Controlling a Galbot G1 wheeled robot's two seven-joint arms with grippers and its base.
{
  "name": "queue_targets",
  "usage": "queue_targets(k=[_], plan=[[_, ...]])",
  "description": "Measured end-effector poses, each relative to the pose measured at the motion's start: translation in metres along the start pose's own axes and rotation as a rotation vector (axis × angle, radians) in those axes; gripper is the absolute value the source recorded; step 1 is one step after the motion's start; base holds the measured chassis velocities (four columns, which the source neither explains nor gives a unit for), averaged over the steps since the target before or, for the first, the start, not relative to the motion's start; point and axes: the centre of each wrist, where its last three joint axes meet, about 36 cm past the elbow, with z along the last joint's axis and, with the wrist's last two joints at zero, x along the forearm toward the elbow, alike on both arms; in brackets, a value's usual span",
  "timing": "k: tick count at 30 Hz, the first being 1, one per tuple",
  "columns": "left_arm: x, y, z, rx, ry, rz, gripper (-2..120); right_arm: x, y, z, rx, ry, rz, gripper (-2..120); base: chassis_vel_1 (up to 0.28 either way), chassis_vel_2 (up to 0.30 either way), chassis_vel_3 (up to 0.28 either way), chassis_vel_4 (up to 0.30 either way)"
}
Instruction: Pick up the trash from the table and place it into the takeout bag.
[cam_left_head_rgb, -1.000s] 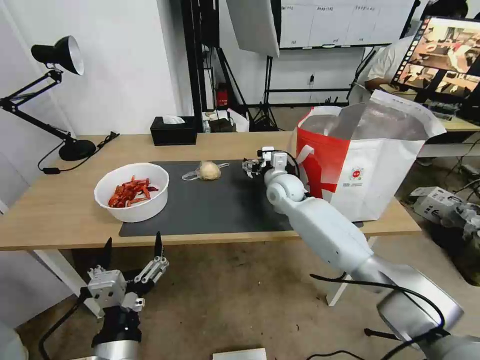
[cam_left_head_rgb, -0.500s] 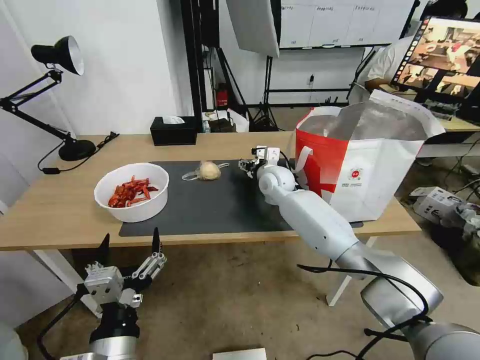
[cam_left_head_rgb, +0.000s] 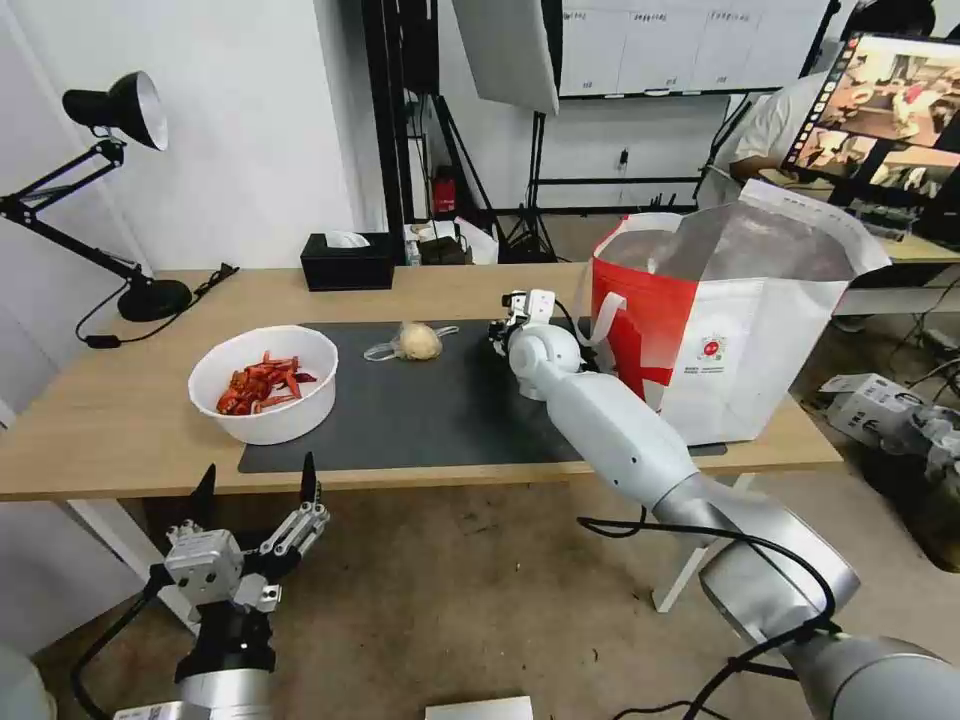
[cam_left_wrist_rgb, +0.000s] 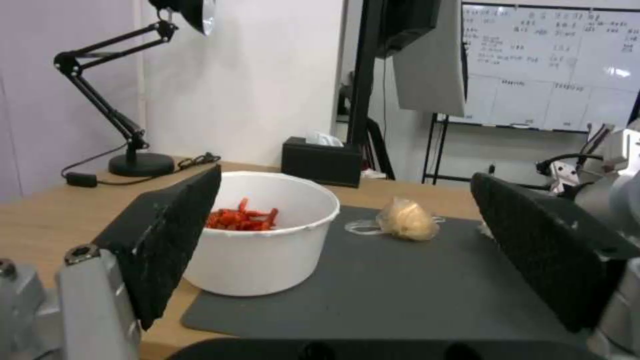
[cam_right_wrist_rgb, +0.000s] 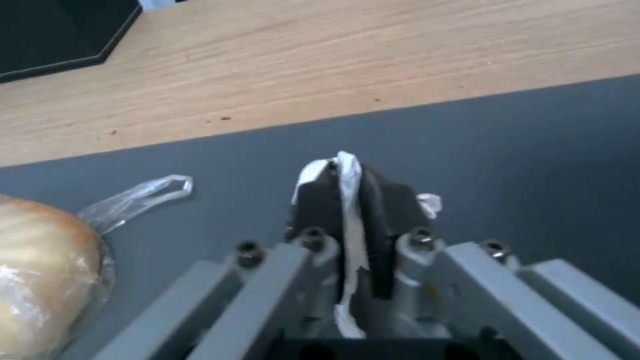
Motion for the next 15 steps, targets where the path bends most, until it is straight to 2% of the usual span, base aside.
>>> queue_targets(k=[2,8,15], plan=[[0.000,0.000,0.000,0.001,0.000,0.000,100,0.002,-0.001,0.000,0.008,-0.015,0.003,0,0.000,0.000,0.000,0.000],[0.000,0.000,0.000,0.000,-0.001,0.002,100,0.025,0.006,-0.015,0.018,-0.099,-0.060,0,0.000,0.000,0.000,0.000],[-0.001,0.000,0.000,-0.001,-0.006,0.005,100,0.082,0.036,-0.059,0.013,-0.204,-0.237,0,0.000,0.000,0.000,0.000]])
